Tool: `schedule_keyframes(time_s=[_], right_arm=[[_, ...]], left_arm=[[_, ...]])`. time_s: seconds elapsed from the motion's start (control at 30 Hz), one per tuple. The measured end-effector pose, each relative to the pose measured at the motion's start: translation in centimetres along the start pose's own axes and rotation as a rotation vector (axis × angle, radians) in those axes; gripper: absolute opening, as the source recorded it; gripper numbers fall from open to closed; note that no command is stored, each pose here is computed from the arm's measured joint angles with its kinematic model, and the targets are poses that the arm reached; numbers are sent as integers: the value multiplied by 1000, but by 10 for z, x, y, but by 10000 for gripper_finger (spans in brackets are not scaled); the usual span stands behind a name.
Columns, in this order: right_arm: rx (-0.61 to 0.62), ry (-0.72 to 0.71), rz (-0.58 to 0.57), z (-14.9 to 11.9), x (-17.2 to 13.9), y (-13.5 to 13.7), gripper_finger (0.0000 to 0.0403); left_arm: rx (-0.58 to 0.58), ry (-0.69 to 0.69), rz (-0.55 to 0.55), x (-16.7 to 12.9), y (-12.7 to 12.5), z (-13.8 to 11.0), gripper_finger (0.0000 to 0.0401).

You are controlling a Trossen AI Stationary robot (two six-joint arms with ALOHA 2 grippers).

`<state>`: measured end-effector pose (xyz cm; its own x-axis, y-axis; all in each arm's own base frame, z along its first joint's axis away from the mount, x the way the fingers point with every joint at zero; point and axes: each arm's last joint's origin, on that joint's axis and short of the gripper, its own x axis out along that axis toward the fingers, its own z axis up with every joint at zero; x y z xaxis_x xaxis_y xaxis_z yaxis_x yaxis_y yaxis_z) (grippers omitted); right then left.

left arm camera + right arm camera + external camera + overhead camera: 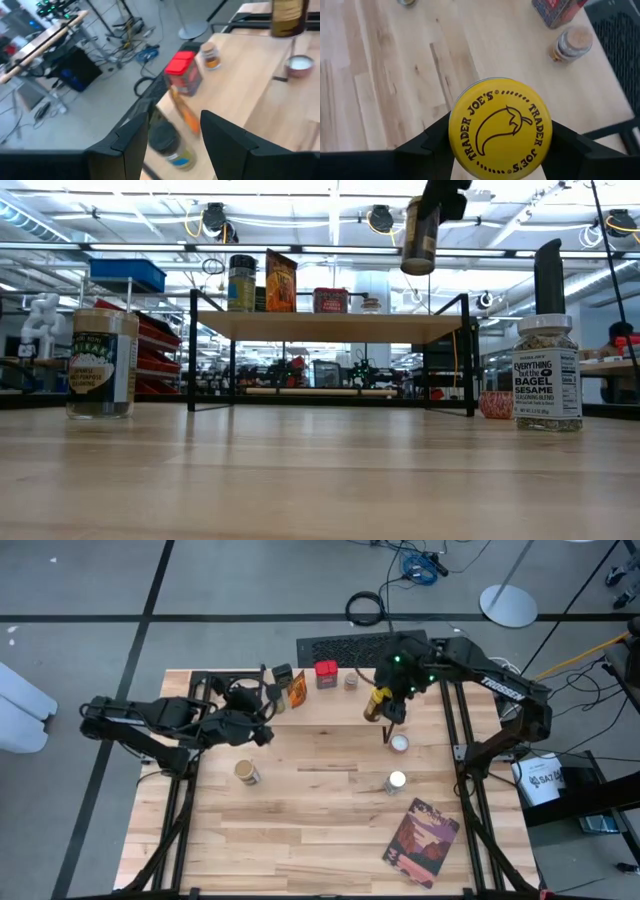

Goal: Shelf spices
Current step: Put the yellow spice bottle on the table

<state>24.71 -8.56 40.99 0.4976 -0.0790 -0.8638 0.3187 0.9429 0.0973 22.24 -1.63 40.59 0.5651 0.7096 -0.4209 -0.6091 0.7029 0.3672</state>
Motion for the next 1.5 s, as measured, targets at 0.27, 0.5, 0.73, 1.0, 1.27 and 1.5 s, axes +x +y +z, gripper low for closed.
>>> schedule_keyframes(time_s=[0.27,0.5,0.73,1.0,1.27,1.5], right_arm=[[158,55,-107,-10,2,34,215],[328,75,-174,-21,1,57,215],[450,86,-247,-34,-2,77,215],[502,86,-260,-40,-3,90,215],[353,109,-220,-45,-3,103,215],[46,90,-85,-42,-2,118,215]], left_arm=[[1,-9,-14,0,-1,2,191],[2,14,-108,0,-3,1,191],[4,32,-195,-1,-6,0,191],[14,30,-236,-5,-10,-1,191],[21,43,-291,-7,-13,-1,191],[21,43,-295,-7,-13,-1,191]])
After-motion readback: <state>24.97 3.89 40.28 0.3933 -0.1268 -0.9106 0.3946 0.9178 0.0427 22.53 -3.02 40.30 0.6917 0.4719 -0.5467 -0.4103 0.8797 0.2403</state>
